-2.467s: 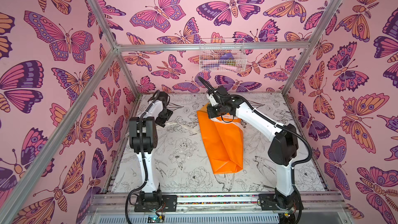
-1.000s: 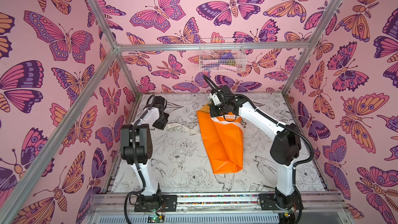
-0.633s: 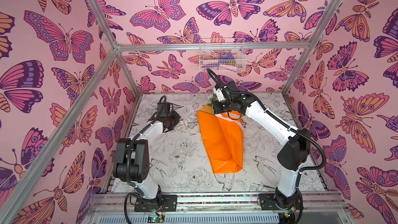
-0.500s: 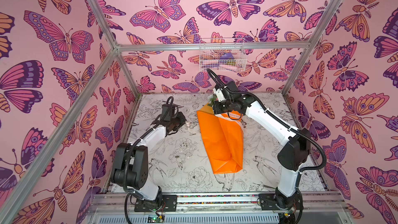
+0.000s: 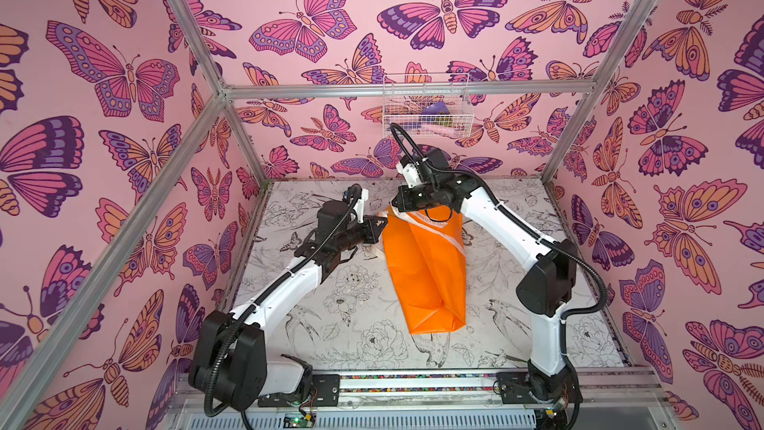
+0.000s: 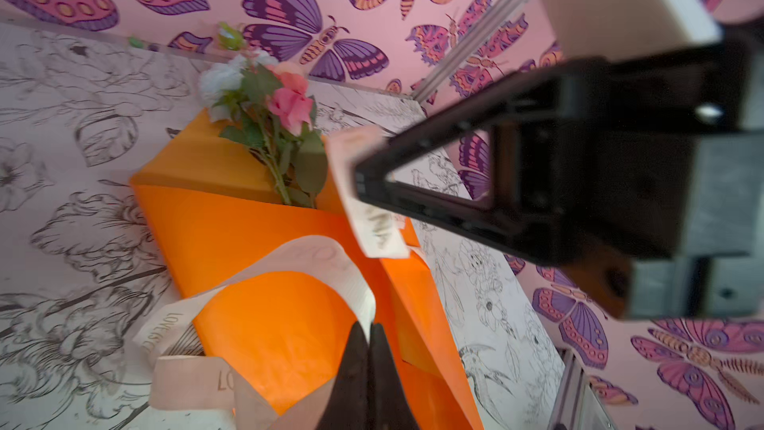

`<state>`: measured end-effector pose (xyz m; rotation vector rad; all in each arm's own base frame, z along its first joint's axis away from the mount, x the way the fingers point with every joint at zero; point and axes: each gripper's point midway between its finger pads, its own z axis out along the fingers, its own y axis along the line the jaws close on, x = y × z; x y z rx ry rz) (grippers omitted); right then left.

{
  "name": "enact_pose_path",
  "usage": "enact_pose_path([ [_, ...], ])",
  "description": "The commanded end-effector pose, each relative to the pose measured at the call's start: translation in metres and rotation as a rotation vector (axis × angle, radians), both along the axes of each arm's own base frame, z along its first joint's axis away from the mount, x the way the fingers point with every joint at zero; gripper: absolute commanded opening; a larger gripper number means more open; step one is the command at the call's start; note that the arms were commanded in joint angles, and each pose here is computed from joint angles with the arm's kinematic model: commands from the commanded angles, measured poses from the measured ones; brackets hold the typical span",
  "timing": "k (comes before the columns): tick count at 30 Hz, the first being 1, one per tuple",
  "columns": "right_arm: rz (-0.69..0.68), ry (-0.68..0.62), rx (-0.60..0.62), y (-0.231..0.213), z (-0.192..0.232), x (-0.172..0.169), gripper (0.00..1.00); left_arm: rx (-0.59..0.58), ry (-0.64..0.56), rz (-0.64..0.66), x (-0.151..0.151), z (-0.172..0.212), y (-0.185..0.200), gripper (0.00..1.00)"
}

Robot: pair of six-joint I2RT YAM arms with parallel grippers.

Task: Tie the bouquet of fake flowers

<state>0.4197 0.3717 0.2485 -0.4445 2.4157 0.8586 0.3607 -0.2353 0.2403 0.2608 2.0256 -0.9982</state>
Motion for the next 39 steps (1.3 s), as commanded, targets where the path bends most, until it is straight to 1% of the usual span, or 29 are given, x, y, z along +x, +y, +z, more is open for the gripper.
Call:
enact_pose_path([
  [1, 0.021, -0.007, 0.042, 0.009, 0.016, 0.001, 0.01, 0.04, -0.099, -0.12, -0.017, 0.001, -0.019, 0.0],
  [9, -0.037, -0.124, -0.003, -0.012, 0.064, 0.005, 0.0, 0.027, -0.138, -0.213, -0.037, 0.002, -0.043, 0.0],
  [16, -0.045, -0.22, 0.022, -0.02, 0.106, 0.0, 0.0, 0.024, -0.161, -0.301, -0.054, 0.005, -0.064, 0.0],
  [20, -0.039, -0.25, 0.036, -0.019, 0.118, 0.001, 0.0, 0.025, -0.157, -0.339, -0.06, 0.003, -0.075, 0.0],
  [25, -0.044, -0.275, 0.04, -0.021, 0.13, 0.002, 0.0, 0.033, -0.108, -0.368, -0.061, -0.014, -0.087, 0.0],
  [28, -0.06, -0.313, 0.036, -0.029, 0.143, 0.003, 0.0, 0.037, -0.08, -0.382, -0.059, -0.024, -0.093, 0.0],
  [32, -0.098, -0.363, 0.036, -0.045, 0.163, 0.004, 0.0, 0.042, -0.065, -0.394, -0.059, -0.031, -0.1, 0.0],
  [39, -0.154, -0.413, 0.065, -0.075, 0.192, 0.007, 0.0, 0.051, -0.041, -0.404, -0.056, -0.043, -0.106, 0.0],
])
